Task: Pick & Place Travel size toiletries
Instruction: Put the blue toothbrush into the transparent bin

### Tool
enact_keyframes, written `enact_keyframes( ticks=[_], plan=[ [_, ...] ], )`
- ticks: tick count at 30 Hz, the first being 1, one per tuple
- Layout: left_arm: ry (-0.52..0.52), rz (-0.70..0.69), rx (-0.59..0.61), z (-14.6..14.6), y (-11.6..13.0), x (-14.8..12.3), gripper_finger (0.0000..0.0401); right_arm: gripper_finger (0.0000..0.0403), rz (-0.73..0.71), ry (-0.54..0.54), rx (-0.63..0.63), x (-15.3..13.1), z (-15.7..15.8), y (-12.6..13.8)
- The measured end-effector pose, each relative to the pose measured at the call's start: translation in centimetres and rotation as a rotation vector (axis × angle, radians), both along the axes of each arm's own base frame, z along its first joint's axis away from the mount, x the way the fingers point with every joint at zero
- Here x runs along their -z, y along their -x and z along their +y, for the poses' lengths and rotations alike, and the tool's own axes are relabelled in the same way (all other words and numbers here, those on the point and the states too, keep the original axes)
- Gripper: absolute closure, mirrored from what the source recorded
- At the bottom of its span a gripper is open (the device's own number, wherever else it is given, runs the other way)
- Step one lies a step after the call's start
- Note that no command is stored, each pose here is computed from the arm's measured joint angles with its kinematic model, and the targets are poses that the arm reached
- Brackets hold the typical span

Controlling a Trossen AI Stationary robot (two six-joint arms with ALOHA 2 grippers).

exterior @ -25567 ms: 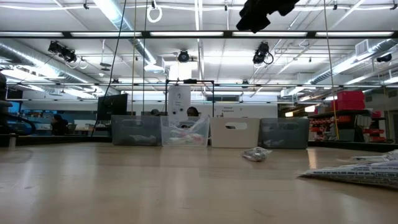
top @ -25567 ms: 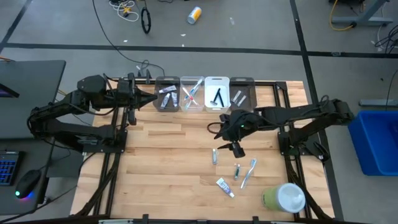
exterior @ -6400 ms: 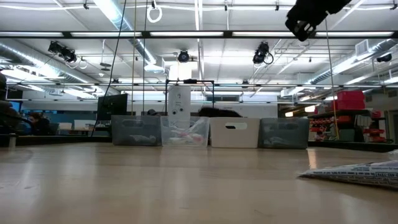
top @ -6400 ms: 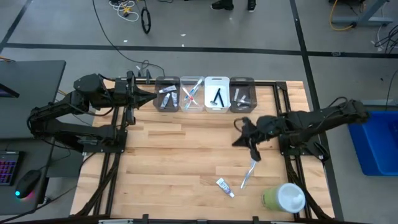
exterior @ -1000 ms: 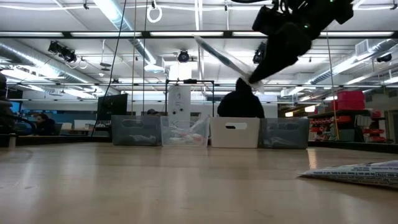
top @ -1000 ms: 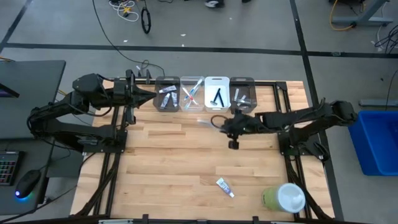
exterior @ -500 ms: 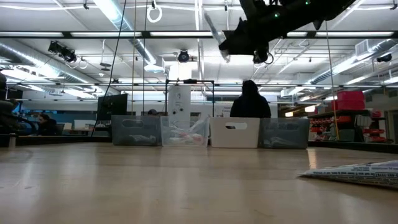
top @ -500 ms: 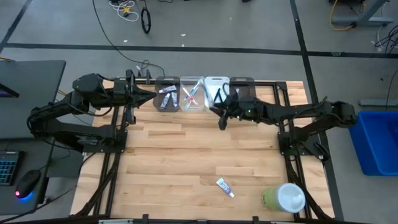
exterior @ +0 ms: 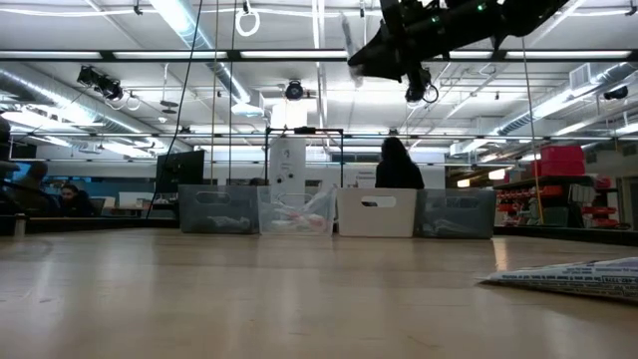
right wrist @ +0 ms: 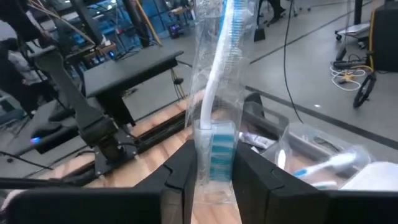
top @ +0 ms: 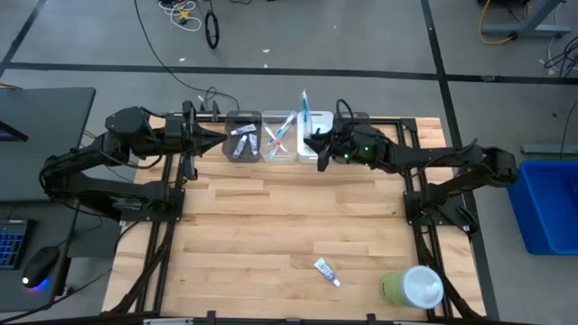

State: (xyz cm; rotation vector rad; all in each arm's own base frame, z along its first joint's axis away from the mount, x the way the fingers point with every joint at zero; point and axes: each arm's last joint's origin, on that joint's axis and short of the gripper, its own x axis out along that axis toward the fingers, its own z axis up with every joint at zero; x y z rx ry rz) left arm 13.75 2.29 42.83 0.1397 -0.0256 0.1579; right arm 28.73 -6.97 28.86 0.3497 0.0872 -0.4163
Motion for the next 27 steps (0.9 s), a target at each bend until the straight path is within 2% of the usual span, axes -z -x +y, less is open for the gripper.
enact_keyframes(
  ticks=[7, 11, 18, 27],
  plan=[
    [-0.001, 0.000, 0.000, 0.0, 0.0, 0.0, 0.0383, 0.0316, -0.012, 0.009, 0.042, -3.6, -2.1, -0.5],
    [-0.001, -0.001, 0.000, 0.0, 0.0, 0.0, 0.0383, 0.0314, -0.007, -0.010, 0.032, -4.2, -3.9, -0.8],
    [0.028, -0.006, 0.001, 0.0, 0.0, 0.0, 0.0383, 0.0314, 0.038, -0.065, 0.002, -2.3, -6.2, -2.5],
    [0.088, -0.018, -0.050, 0.2, 0.0, 0.0, 0.0383, 0.0312, 0.148, -0.138, -0.011, 2.6, -7.5, -5.2]
  ],
)
